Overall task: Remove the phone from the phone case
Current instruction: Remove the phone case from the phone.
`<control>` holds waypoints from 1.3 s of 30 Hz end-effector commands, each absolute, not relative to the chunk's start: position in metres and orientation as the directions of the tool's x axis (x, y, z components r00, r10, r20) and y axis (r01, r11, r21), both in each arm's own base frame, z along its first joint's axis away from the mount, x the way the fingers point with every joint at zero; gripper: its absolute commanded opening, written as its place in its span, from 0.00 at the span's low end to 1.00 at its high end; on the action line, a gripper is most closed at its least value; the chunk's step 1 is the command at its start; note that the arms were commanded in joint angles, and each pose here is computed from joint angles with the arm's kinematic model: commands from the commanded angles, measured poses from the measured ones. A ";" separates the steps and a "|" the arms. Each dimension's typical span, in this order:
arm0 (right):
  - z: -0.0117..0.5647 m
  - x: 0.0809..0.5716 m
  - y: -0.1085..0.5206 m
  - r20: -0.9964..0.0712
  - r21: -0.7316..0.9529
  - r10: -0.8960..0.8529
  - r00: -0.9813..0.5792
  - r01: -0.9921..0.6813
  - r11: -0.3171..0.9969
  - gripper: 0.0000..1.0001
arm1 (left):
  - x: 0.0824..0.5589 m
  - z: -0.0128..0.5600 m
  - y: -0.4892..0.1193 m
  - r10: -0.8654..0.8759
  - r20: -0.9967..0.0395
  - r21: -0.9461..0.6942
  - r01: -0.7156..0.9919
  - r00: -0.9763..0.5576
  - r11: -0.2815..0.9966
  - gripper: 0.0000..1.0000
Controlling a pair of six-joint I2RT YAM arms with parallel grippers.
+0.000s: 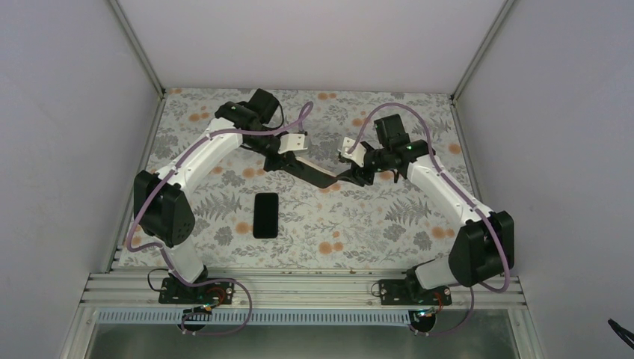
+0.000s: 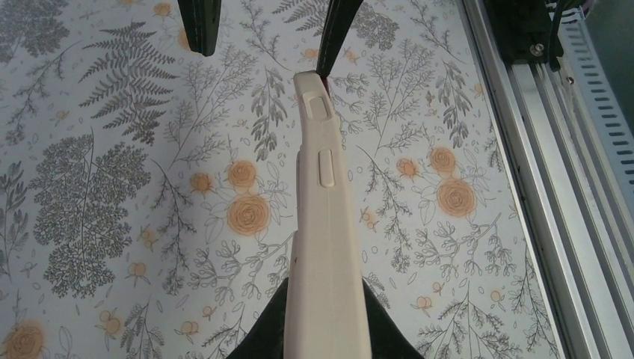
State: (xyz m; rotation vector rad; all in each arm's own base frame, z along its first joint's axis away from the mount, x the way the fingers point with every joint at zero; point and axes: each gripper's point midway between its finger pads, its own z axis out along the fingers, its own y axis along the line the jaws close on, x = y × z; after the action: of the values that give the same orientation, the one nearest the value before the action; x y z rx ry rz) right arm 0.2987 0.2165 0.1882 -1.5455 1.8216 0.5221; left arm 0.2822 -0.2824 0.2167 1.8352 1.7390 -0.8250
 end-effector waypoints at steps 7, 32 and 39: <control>0.202 0.341 0.210 -0.733 -0.288 -0.679 -0.032 -0.891 0.352 0.55 | 0.256 0.258 -0.304 0.577 -0.816 -0.095 0.975 0.040 -0.202 0.02; 0.223 0.284 0.323 -0.847 0.000 -0.532 0.014 -1.000 -0.026 0.55 | 0.247 0.295 -0.322 0.476 -0.877 -0.080 0.954 0.071 -0.289 0.02; 0.225 0.263 0.339 -0.890 0.182 -0.447 -0.091 -0.969 -0.165 0.55 | 0.257 0.300 -0.319 0.481 -0.872 -0.045 0.967 0.086 -0.253 0.02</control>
State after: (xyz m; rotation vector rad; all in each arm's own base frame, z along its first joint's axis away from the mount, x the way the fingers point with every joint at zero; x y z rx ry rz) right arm 0.2923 0.2846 0.1818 -1.5939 1.8597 0.8376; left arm 0.2720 -0.2753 0.2325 1.8773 1.8254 -0.9155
